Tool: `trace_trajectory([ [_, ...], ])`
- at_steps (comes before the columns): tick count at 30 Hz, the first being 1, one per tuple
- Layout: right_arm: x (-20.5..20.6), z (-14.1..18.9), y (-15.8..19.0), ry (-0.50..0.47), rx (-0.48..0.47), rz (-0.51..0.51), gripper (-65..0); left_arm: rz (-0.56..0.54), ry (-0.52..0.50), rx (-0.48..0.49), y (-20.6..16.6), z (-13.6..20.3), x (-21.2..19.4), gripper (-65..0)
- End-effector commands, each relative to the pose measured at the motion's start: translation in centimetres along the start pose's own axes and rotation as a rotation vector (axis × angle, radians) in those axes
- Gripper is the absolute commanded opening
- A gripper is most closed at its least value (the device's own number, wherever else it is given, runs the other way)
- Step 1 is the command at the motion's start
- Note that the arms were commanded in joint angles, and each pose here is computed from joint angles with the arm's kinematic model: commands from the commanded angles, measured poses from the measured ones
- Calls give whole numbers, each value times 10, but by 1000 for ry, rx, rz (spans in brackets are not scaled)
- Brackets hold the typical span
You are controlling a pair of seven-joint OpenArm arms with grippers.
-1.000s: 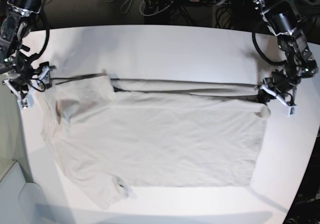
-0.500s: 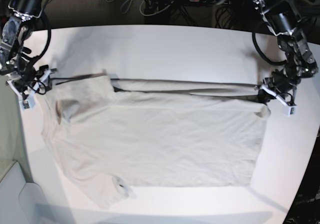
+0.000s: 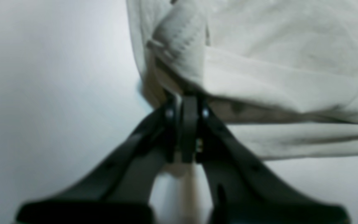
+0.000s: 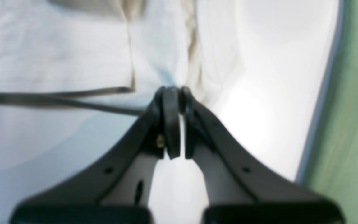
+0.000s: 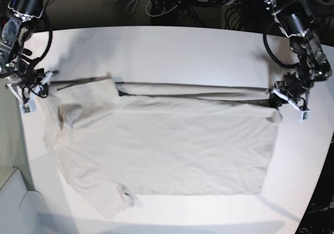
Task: Layout the t-shirt on the table in an organized manner, then fold the t-shirt properly
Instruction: 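Hold the folded collar edge with both grippers and adjust the fold, then drag the shirt with both grippers back toward the robot, unfolding it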
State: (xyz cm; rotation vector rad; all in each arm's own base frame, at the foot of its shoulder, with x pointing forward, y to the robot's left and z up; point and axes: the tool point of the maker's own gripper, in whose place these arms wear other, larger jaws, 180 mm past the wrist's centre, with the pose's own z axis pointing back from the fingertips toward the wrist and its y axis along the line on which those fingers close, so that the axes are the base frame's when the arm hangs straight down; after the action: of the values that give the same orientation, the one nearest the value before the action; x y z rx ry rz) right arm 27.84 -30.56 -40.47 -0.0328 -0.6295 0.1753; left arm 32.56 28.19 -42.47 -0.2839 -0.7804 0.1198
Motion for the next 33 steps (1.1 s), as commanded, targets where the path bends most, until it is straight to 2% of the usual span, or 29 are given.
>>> trace_trajectory([
  [1, 17, 11, -16, -45, -33, 37, -650, -17, -38, 6, 4, 6, 18, -648],
  [4, 12, 18, -19, -24, -47, 58, -650, -51, -2, 34, 13, 16, 17, -648],
  [8, 16, 38, -18, -27, -80, 139, -650, -145, 12, 73, 10, 38, 21, -648],
  [14, 22, 64, -9, -55, -114, 230, -650, -332, 15, 148, -5, 83, 31, -648],
  [18, 38, 79, -11, -99, -148, 272, -650, -401, -15, 172, -14, 98, 44, -648],
  [22, 64, 84, -14, -148, -175, 285, -650, -404, -40, 195, -11, 101, 65, -648],
  [26, 80, 86, -21, -125, -202, 312, -650, -357, -57, 246, 3, 110, 83, -648],
  [33, 74, 85, -23, -81, -206, 322, -650, -317, -10, 241, 11, 104, 69, -648],
])
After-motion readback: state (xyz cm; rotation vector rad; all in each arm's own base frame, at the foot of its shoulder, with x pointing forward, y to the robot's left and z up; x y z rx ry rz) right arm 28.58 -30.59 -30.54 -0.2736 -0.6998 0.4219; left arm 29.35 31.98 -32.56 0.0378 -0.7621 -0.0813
